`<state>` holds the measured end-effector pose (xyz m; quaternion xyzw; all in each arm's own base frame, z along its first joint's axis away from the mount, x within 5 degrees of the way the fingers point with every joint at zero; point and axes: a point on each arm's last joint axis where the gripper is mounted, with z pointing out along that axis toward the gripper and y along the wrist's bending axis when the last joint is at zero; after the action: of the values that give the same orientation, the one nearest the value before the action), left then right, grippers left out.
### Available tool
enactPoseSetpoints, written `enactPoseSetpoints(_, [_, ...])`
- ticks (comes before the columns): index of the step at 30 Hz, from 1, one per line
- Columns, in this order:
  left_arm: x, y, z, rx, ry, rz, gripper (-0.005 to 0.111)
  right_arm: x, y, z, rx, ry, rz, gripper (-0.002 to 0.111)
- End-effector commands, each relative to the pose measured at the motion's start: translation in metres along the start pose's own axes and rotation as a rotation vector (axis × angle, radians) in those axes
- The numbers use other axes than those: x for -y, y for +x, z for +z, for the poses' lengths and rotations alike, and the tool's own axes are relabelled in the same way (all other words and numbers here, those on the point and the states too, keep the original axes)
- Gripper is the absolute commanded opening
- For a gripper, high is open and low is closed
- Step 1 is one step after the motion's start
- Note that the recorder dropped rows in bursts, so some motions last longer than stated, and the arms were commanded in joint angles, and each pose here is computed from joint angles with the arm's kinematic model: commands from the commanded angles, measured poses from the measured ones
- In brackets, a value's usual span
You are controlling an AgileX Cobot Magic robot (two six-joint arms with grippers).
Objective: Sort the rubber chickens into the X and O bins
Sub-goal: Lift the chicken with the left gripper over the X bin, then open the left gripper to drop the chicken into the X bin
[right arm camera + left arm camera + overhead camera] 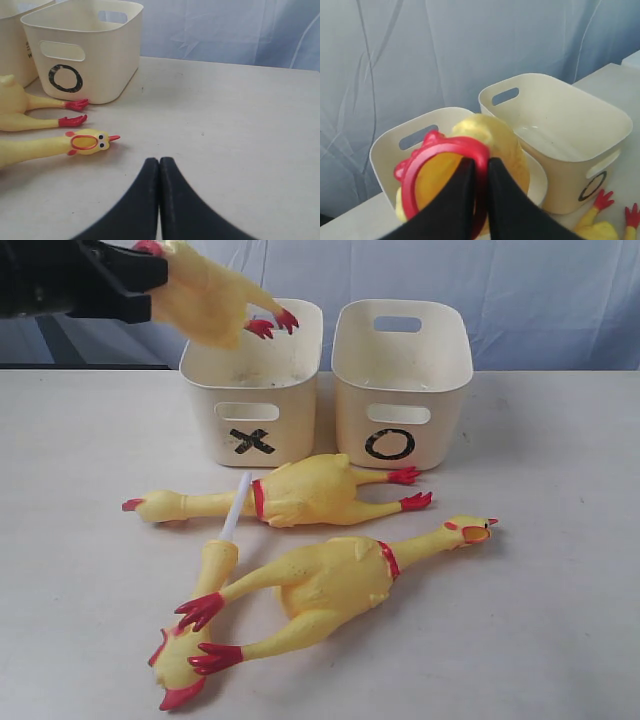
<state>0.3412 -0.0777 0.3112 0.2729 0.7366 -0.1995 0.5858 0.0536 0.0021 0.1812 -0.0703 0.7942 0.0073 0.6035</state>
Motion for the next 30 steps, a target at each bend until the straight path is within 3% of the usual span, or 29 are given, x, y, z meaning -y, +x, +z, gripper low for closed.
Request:
enactPoseSetpoints(1, [-0.002,-0.001,0.027,-0.039,-0.074,0.054,0.0,0.0,-0.001,0.0,0.017,-0.004,-0.011,-0.001])
enactPoseSetpoints(11, [-0.004,0.011,0.079,-0.104,-0.108,0.07,0.0,0.0,-0.001,0.0,0.017,-0.004,-0.011,-0.001])
enactPoseSetpoints(19, [-0.007,0.039,0.111,-0.163,-0.086,0.036,0.0,0.0,-0.001,0.0,0.017,-0.004,-0.011,-0.001])
enactPoseSetpoints(28, [-0.012,0.044,0.117,-0.178,-0.11,0.034,0.0,0.0,-0.001,0.0,0.017,-0.004,-0.011,-0.001])
enactPoseSetpoints(30, [-0.011,0.044,0.117,-0.176,-0.105,0.033,0.007,0.0,-0.001,0.0,0.017,-0.004,-0.011,-0.001])
